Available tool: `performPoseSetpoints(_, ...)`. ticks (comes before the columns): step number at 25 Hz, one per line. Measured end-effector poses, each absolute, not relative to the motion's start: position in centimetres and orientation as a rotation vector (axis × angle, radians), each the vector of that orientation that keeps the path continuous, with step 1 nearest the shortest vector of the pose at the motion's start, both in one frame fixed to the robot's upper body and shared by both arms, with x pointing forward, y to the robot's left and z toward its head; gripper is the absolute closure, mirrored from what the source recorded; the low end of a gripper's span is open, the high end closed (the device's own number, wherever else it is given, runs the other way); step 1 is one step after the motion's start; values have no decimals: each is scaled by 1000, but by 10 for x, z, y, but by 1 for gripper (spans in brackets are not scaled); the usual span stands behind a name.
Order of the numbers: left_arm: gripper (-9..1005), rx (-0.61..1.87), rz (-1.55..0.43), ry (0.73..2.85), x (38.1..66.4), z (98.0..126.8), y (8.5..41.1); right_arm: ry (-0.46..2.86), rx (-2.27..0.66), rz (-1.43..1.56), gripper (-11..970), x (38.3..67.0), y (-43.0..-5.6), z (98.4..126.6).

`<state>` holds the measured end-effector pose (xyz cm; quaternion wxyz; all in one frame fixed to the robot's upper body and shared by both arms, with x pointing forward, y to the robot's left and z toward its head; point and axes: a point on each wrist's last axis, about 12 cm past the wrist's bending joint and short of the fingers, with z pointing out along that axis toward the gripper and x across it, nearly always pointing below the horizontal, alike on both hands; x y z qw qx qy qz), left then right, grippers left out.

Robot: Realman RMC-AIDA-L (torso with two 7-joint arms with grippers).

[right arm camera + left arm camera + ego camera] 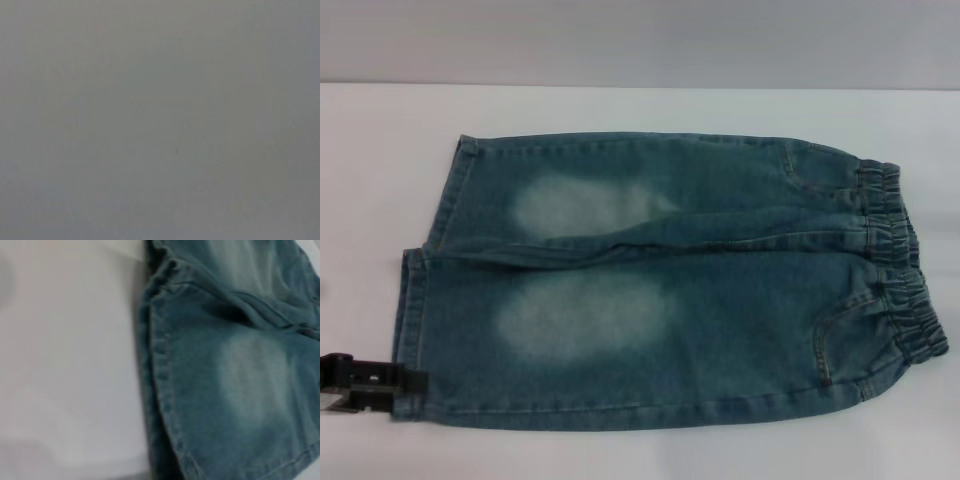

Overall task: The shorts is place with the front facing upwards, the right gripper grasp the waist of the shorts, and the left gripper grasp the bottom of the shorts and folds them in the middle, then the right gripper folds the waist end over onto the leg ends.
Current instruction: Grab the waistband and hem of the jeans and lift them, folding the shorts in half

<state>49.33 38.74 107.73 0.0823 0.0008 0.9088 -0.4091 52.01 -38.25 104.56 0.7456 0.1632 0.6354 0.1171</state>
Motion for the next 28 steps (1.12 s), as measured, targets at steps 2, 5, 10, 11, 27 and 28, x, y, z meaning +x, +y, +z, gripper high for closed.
performPoseSetpoints(2,182,14,-1257,2698,494,1079,383,1394,359,255,446,520,-383,1045)
performPoseSetpoints(5,182,49,-1298,2679,499,1083,375,1396,360,256,446,521,-382,1045)
performPoseSetpoints(10,182,79,-1279,2682,507,1085,370,1396,363,258,446,521,-382,1045)
performPoseSetpoints(11,182,79,-1267,2682,508,1085,370,1397,364,257,446,521,-382,1045)
performPoseSetpoints(27,196,120,-1185,2749,511,1086,376,1392,383,244,447,518,-385,1044)
performPoseSetpoints(28,198,119,-1188,2750,510,1086,377,1392,383,244,447,518,-385,1044)
